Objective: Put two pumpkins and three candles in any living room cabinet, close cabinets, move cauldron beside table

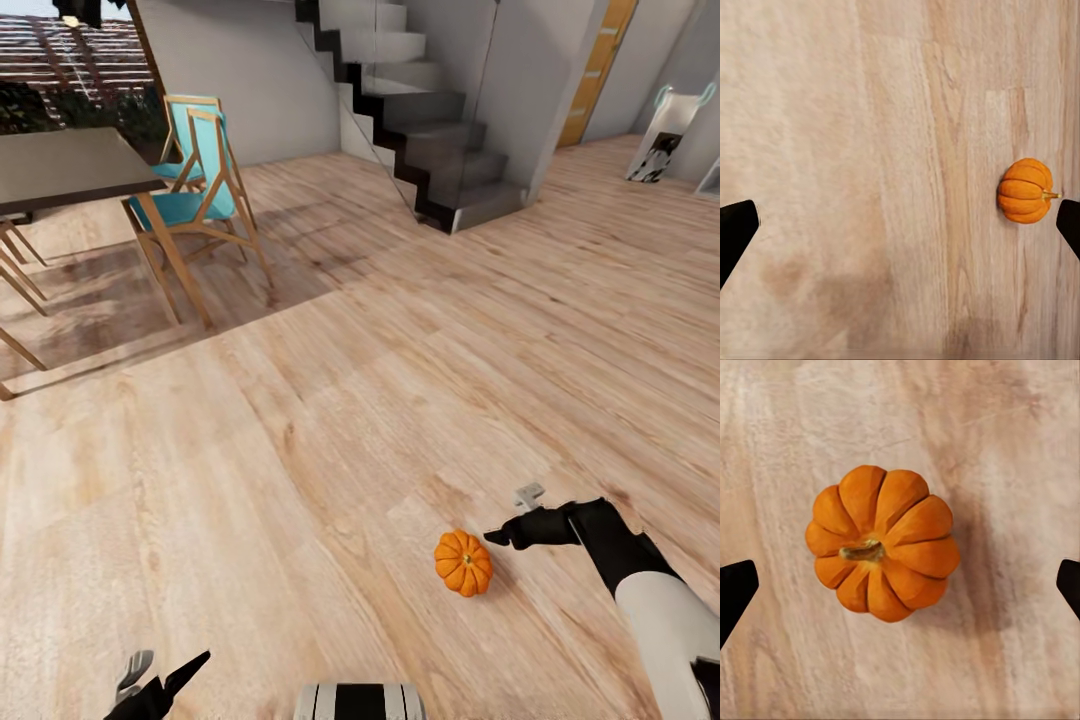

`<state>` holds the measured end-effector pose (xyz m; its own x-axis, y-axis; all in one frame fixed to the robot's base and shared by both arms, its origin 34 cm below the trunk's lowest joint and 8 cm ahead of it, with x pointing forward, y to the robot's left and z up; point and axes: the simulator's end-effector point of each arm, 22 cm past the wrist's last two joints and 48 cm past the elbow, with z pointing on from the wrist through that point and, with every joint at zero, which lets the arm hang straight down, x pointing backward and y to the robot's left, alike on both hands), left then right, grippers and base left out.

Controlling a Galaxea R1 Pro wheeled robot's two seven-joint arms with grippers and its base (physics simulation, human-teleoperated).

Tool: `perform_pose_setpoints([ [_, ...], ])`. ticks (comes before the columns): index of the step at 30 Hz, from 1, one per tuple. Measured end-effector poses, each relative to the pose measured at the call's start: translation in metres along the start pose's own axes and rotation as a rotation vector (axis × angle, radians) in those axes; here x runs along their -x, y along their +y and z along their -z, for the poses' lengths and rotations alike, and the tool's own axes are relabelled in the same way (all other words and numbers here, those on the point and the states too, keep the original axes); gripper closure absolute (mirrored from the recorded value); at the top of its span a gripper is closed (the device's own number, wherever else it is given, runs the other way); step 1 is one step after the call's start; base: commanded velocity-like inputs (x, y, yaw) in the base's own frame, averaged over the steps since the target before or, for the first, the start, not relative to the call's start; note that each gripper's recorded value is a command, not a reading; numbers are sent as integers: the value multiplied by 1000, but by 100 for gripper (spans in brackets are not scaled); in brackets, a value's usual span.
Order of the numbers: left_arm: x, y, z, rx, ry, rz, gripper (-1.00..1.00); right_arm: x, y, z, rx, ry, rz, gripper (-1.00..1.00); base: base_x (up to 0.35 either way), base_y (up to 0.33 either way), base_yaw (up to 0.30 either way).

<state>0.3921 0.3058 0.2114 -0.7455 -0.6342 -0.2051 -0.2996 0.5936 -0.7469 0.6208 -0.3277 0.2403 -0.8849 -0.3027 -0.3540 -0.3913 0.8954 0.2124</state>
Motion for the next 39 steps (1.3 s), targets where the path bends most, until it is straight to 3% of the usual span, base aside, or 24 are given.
perform_pose_setpoints([
  [7, -8, 10, -1, 17, 18, 13, -100, -28, -8, -25, -39, 17, 21, -100, 0, 0, 0],
  [23, -22, 34, 2, 63, 55, 38, -100, -60, -7, -54, -19, 66, 1, -100, 0, 0, 0],
  [39, -24, 34, 1, 65, 59, 35, -100, -59, -5, -55, -18, 67, 5, -100, 57, -110, 0],
])
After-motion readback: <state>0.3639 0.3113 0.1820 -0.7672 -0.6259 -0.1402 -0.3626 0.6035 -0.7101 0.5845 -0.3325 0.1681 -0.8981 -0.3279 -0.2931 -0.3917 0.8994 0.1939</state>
